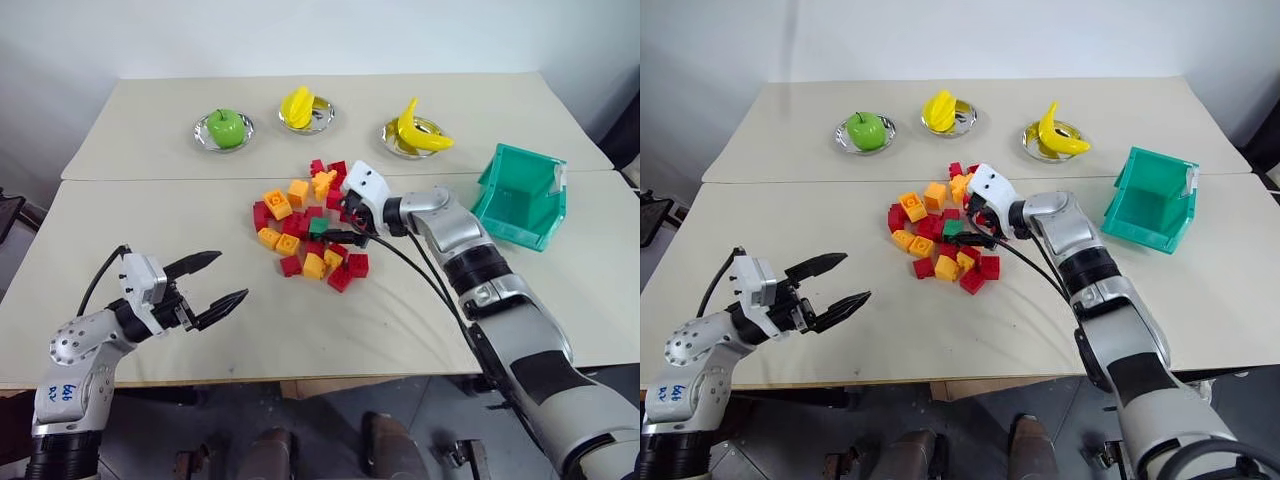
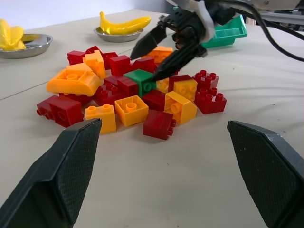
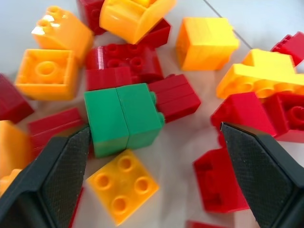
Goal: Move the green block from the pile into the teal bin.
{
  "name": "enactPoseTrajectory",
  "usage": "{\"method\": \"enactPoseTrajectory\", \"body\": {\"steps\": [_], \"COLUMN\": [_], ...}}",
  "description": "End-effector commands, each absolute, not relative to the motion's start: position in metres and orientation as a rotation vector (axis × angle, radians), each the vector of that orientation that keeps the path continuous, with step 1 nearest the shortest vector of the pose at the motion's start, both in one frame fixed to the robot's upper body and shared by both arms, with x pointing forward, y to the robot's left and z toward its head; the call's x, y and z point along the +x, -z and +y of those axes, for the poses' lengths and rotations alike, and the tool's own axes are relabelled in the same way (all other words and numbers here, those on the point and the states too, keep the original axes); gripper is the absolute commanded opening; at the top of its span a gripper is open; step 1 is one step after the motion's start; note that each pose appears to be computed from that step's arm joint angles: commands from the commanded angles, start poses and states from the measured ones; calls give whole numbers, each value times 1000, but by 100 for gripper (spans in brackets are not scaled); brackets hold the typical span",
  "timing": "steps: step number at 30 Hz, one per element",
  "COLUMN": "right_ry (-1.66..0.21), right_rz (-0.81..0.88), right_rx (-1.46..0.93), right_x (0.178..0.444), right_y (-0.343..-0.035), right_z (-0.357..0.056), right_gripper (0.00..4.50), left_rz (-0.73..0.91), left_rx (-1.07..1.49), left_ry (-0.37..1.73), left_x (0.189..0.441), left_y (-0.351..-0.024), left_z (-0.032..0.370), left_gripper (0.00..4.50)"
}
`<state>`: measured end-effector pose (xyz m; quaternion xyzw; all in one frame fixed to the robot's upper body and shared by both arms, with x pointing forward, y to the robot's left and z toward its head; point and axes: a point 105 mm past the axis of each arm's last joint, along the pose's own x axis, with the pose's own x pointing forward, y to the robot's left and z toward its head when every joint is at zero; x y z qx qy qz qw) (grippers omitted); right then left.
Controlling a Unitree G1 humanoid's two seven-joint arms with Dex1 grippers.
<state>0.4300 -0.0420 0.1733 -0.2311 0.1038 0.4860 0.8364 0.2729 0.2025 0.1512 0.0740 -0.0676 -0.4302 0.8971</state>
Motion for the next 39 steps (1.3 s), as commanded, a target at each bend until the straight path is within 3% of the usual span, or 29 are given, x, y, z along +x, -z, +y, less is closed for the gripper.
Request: {"method": "enactPoseTrajectory", "body": {"steps": [1,11,14,19,20,26,31,38,39], "right_ry": [-1083,-1181,-1183,-1166,-1155,-1144,-1109,-724,-578], "right_rz": [200,230,229,243,237,131,-64,-199,-189], "right_rx": [-494,-466,-448,-445,-437,-385,-243,-259,-264], "right_x": [428,420,420,422,423,427,423,413,413], "right_y": [-177,-168,-168,-164,-166,-188,-230,-255,-257], "right_z": [-31,-11,-7,-6,-6,-15,-67,-185,-221], "right_gripper": [446,446,392,225,209,209,209,209,209], "left_rz": [-194,-198,-196,-196,-195,-216,-322,-409,-423], "left_rx": [153,161,159,160,160,175,143,67,51], "left_ry": [916,946,946,944,942,963,1014,1061,1092], "left_x": [265,261,261,260,260,258,266,283,286], "left_y": [-163,-165,-164,-164,-164,-166,-185,-198,-201], "left_z": [199,195,195,195,196,191,166,132,121], "left_gripper": [450,450,450,450,450,450,450,450,450]}}
